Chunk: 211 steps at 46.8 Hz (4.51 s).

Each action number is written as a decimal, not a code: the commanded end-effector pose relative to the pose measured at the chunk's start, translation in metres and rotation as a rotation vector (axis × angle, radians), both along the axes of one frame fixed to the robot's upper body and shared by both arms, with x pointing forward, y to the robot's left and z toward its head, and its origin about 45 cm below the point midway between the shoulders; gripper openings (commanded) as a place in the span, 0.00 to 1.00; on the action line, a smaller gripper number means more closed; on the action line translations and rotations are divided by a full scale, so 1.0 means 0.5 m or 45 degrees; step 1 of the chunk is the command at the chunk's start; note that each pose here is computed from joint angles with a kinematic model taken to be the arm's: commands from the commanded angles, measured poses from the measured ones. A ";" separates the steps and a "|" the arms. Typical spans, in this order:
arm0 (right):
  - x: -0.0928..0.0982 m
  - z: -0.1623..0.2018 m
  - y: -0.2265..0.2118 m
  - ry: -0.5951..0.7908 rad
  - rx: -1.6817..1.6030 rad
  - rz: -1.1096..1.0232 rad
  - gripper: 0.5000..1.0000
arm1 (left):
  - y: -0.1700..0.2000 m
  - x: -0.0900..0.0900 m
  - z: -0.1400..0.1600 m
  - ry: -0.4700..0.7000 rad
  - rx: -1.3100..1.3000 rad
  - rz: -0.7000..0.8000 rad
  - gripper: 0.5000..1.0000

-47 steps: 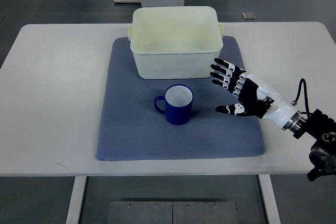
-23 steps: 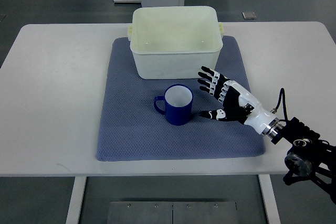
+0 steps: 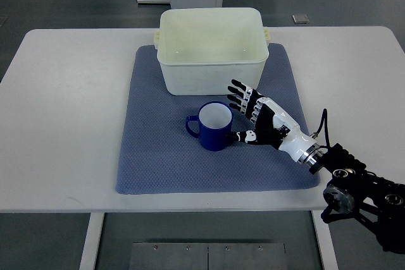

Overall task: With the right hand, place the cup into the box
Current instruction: 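Move the open right hand to the side of the blue mug, then close the right hand fingers around the blue mug body, then lift the blue mug with the right hand above the cream box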

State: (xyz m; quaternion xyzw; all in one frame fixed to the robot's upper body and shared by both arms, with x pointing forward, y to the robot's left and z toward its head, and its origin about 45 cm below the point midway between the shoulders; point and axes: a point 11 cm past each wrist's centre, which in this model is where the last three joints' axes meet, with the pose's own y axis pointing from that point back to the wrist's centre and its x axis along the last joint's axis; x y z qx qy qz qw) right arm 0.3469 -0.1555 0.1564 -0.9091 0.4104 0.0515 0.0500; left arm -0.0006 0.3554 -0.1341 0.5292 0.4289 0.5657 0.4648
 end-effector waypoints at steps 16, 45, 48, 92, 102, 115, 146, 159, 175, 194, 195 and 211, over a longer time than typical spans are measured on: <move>0.002 -0.005 0.035 -0.010 -0.002 -0.021 1.00 | 0.000 -0.002 0.000 0.002 0.000 0.000 1.00; 0.004 -0.030 0.076 -0.007 -0.026 -0.059 1.00 | 0.000 0.000 0.000 0.000 0.000 0.000 1.00; 0.004 -0.034 0.076 -0.005 -0.030 -0.062 1.00 | 0.000 0.000 0.000 0.000 0.000 0.002 1.00; -0.001 -0.051 0.122 -0.015 -0.072 -0.066 0.99 | 0.000 0.000 0.000 0.000 0.000 0.000 1.00; 0.006 -0.041 0.127 -0.031 -0.071 -0.063 0.89 | 0.000 0.000 0.000 0.000 0.000 0.000 1.00; 0.015 -0.050 0.117 -0.036 -0.112 -0.071 0.00 | 0.000 0.000 0.000 0.000 0.000 0.000 1.00; 0.072 0.016 0.048 -0.138 -0.173 -0.046 0.00 | 0.000 0.000 0.000 0.000 0.000 0.000 1.00; 0.105 0.083 -0.033 -0.214 -0.203 -0.089 0.00 | 0.000 -0.002 0.000 0.002 0.000 0.002 1.00; 0.132 0.179 -0.110 -0.300 -0.213 -0.101 0.00 | 0.000 0.000 0.000 0.000 0.000 0.002 1.00; 0.188 0.302 -0.099 -0.355 -0.190 -0.120 0.00 | 0.000 0.000 0.000 0.000 0.000 0.002 1.00; 0.191 0.305 -0.098 -0.355 -0.192 -0.122 0.00 | 0.000 0.000 0.000 0.000 0.000 0.002 1.00; 0.232 0.341 -0.011 -0.349 -0.199 -0.089 0.00 | 0.000 0.000 0.000 0.000 0.000 0.000 1.00</move>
